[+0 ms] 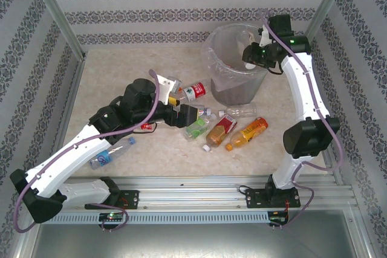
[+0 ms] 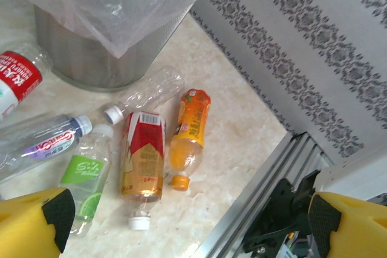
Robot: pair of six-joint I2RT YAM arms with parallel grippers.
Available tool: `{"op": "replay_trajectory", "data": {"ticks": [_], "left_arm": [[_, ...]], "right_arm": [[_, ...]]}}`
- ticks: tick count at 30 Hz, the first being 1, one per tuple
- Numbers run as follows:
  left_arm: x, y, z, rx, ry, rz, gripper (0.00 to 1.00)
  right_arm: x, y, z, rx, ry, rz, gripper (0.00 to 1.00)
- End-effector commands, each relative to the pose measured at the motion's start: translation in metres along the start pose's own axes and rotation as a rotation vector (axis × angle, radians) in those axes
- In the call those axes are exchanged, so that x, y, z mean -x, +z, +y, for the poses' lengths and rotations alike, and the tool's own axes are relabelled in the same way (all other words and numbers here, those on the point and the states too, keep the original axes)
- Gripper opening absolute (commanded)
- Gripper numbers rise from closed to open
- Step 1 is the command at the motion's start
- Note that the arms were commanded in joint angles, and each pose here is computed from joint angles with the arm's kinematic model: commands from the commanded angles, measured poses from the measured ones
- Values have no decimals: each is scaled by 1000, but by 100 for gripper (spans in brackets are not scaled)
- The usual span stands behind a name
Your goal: Put the plastic bottles in the bin
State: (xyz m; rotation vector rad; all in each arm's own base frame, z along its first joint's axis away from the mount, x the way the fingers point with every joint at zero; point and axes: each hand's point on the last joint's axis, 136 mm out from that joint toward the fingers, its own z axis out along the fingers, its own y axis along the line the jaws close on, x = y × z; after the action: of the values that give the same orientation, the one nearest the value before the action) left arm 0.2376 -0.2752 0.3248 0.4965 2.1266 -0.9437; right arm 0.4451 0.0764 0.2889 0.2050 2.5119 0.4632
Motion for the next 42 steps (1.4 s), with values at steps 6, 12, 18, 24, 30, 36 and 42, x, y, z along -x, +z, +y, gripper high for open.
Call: {"op": "replay_trajectory", "data": {"ticks": [6, 12, 18, 24, 30, 36, 42], "left_arm": [[-9, 1, 2, 55, 57, 36, 100], [-26, 6, 9, 84, 89, 95, 100], [-46, 10, 14, 80, 136, 176, 99], [-72, 21, 32, 134, 213, 316, 98], [-92, 37, 52, 197, 266, 433, 97], [-112, 65, 67, 220, 266, 543, 96], [-126, 95, 92, 302, 265, 614, 94]], "right_arm": [[9, -17, -5, -44, 28, -39, 60], [13, -46, 4, -25, -7, -93, 72], [0, -80, 26, 86, -59, -155, 72], [-42, -109, 42, 208, -93, -193, 72], [-102, -128, 59, 367, -95, -175, 75], [-159, -134, 58, 437, -81, -129, 78], [-203, -132, 52, 499, -74, -74, 80]]}}
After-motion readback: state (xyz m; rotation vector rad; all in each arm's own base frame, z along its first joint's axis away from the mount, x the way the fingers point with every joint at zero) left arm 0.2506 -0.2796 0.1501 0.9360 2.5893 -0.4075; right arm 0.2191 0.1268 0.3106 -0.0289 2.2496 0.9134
